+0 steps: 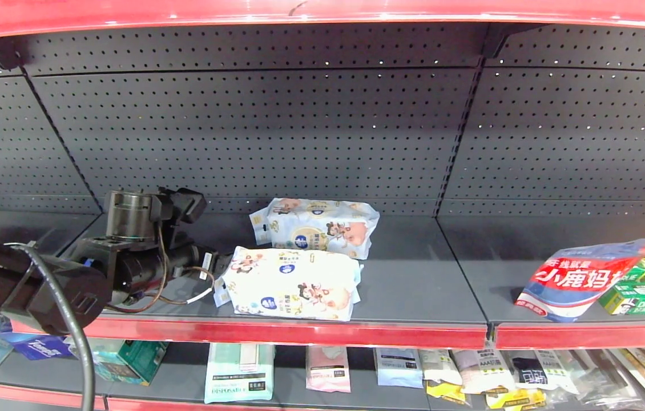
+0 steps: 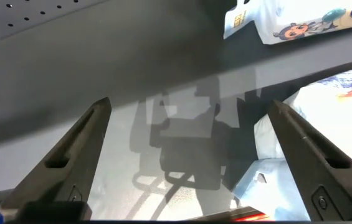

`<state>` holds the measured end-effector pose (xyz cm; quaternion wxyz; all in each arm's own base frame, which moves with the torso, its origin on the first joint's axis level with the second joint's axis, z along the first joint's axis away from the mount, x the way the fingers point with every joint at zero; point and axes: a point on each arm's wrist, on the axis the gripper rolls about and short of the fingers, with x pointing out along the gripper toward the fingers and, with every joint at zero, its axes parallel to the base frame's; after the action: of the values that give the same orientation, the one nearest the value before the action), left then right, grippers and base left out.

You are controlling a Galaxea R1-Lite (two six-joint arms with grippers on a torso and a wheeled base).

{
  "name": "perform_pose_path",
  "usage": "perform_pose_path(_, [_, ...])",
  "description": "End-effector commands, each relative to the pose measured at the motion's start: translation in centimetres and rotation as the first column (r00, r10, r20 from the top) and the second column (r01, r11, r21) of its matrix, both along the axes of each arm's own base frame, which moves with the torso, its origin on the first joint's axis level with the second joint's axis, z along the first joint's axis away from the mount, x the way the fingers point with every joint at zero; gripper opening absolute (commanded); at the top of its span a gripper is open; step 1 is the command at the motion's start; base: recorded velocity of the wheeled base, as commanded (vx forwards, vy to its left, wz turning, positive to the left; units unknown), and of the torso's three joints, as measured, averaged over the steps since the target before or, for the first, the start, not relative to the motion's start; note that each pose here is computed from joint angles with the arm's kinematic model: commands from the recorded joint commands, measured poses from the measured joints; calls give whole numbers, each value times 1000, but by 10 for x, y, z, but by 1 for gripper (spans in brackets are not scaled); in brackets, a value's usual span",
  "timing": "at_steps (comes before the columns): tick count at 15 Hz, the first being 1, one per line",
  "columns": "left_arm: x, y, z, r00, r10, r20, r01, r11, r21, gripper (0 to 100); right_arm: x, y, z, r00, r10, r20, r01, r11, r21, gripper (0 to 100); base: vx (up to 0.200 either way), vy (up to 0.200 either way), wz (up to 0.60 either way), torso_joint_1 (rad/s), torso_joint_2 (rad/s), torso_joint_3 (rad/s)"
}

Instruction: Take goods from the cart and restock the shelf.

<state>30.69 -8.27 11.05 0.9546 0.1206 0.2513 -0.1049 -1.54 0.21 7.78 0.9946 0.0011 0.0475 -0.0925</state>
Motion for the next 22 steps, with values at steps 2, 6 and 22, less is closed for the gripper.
perform_pose_path(2, [-2, 0, 0, 1000, 0, 0, 0, 1000, 1, 100, 0, 0, 0, 1000, -2, -1, 2, 1000, 3, 100, 0, 0, 0, 0, 0, 0])
perform_pose_path(6, [-1, 0, 2, 1000, 1, 6, -1, 1000, 2, 100, 0, 0, 0, 1000, -2, -1, 2, 1000, 3, 100, 0, 0, 0, 0, 0, 0])
perform_pose_path(22, [-2, 0, 0, 1000, 1, -1, -1, 1000, 3, 100, 0, 0, 0, 1000, -1, -2, 1, 1000, -1, 100, 0, 0, 0, 0, 0, 0])
